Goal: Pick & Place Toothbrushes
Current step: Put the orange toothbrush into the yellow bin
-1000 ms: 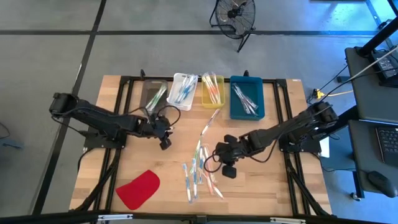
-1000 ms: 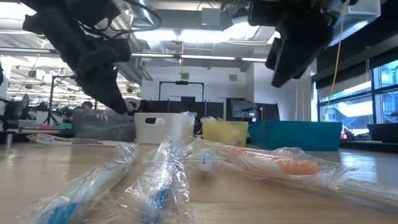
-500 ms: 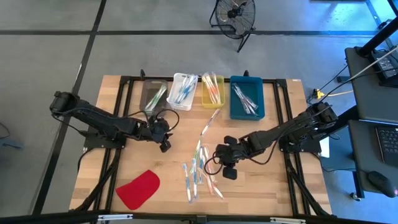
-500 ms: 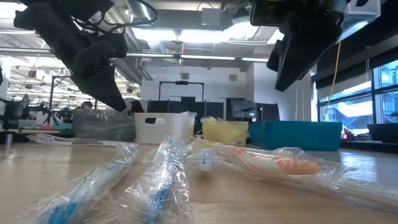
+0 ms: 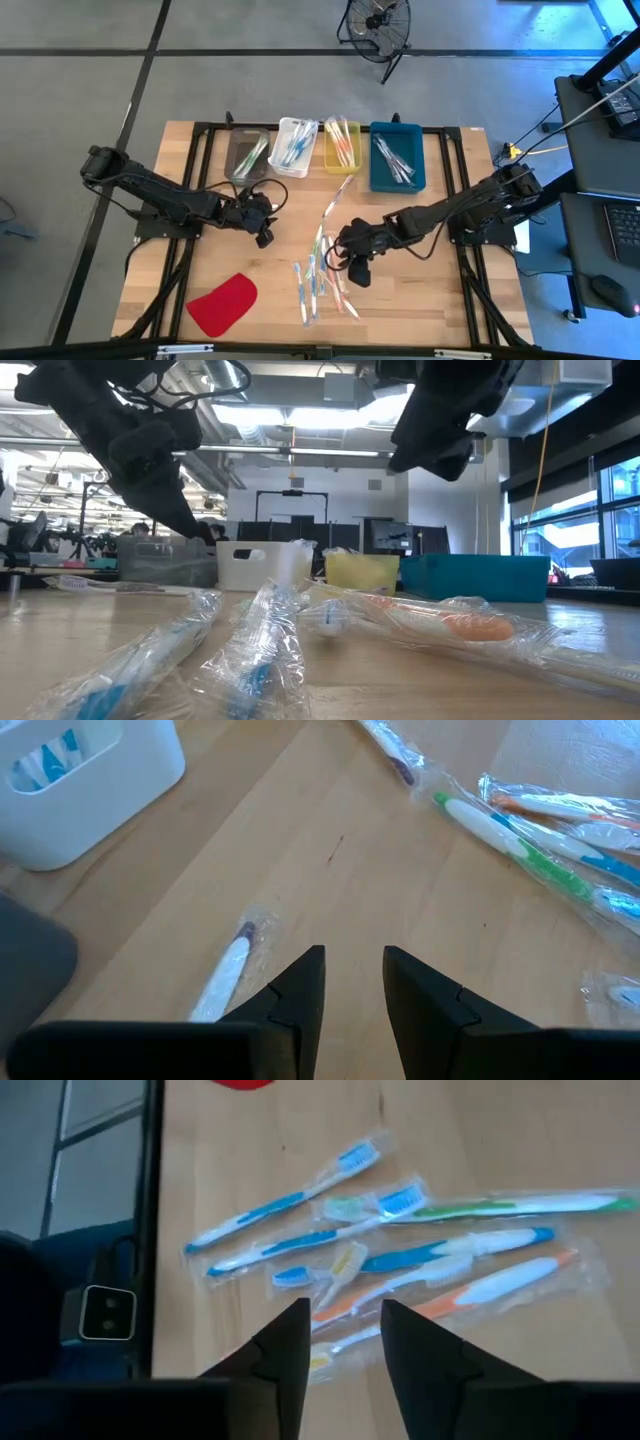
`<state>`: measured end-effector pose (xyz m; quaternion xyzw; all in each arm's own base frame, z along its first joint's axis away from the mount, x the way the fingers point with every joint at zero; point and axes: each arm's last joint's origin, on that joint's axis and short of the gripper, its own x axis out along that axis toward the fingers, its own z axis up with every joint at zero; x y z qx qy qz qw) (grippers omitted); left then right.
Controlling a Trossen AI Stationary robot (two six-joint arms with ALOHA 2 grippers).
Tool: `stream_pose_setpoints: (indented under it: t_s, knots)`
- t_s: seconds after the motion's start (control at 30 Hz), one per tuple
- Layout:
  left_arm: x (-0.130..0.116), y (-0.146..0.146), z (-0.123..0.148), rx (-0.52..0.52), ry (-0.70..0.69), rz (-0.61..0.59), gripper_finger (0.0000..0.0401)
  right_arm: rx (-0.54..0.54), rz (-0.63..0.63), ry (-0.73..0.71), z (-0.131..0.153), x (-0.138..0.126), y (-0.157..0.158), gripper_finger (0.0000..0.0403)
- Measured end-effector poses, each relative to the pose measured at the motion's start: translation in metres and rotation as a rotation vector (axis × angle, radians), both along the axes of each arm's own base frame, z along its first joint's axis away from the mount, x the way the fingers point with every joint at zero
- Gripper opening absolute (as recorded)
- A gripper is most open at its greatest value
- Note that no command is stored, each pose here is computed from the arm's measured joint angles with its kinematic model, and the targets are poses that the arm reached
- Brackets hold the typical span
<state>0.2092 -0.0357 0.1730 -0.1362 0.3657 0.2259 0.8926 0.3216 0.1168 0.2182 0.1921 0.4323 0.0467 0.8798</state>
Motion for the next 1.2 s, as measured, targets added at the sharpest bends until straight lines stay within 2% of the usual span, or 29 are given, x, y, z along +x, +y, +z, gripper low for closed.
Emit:
stream_pose_setpoints:
  t_s: [0.13, 0.3, 0.5, 0.63, 0.83, 1.0, 1.2]
  knots:
    - [0.0, 0.0, 0.0, 0.0, 0.001, 0.0, 0.0097, -0.012, 0.007, 0.003, 0.013, 0.005, -0.003, 0.0128]
    - [0.0, 0.0, 0.0, 0.001, 0.003, 0.0, 0.0096, -0.105, -0.009, 0.073, 0.021, 0.012, -0.005, 0.0128]
    - [-0.002, 0.0, -0.001, 0.005, 0.02, 0.001, 0.0096, -0.141, -0.007, 0.278, 0.0, 0.027, 0.001, 0.0128]
    - [-0.002, 0.001, -0.002, 0.008, 0.031, 0.0, 0.0094, -0.126, -0.087, 0.348, -0.007, 0.031, 0.002, 0.0127]
    - [-0.003, 0.0, -0.003, 0.01, 0.043, -0.006, 0.0095, -0.064, -0.192, 0.351, -0.011, 0.035, 0.003, 0.0119]
    - [-0.004, 0.0, -0.003, 0.012, 0.047, -0.005, 0.0093, -0.068, -0.25, 0.34, -0.011, 0.035, 0.006, 0.0117]
    - [-0.004, 0.0, -0.003, 0.012, 0.05, -0.005, 0.0091, -0.061, -0.364, 0.339, -0.024, 0.041, 0.007, 0.0132]
